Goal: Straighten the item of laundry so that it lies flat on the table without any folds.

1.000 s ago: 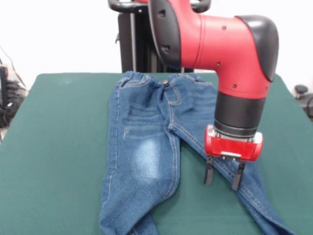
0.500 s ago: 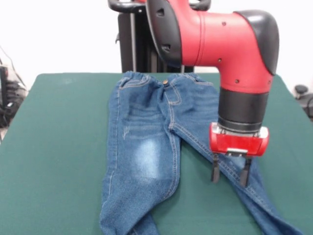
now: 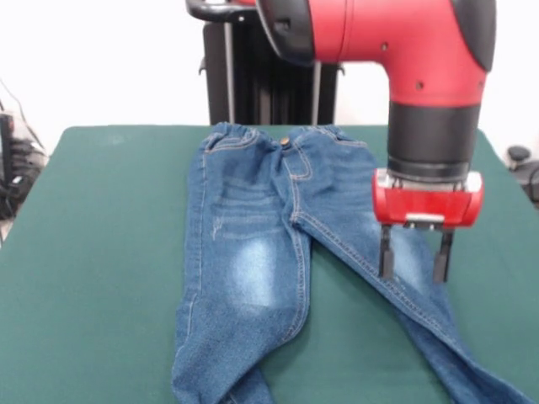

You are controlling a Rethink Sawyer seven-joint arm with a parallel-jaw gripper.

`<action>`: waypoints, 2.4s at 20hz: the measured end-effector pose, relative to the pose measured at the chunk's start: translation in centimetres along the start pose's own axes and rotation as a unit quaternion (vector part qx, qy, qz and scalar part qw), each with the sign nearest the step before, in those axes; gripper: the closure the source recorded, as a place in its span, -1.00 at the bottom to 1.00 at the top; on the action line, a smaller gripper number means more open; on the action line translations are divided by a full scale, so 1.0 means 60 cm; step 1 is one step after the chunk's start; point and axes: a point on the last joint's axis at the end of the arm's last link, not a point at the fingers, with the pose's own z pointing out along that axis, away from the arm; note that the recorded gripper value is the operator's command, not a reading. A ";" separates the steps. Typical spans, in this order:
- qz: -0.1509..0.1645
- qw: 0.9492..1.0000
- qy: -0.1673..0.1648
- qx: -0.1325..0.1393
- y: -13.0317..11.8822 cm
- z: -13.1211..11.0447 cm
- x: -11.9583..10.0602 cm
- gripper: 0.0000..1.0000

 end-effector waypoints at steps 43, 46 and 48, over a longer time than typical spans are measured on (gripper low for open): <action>-0.112 0.993 -0.026 -0.011 0.000 0.122 0.088 1.00; -0.114 0.993 -0.027 -0.009 0.000 0.122 0.088 1.00; -0.114 0.993 -0.027 -0.009 0.000 0.122 0.088 1.00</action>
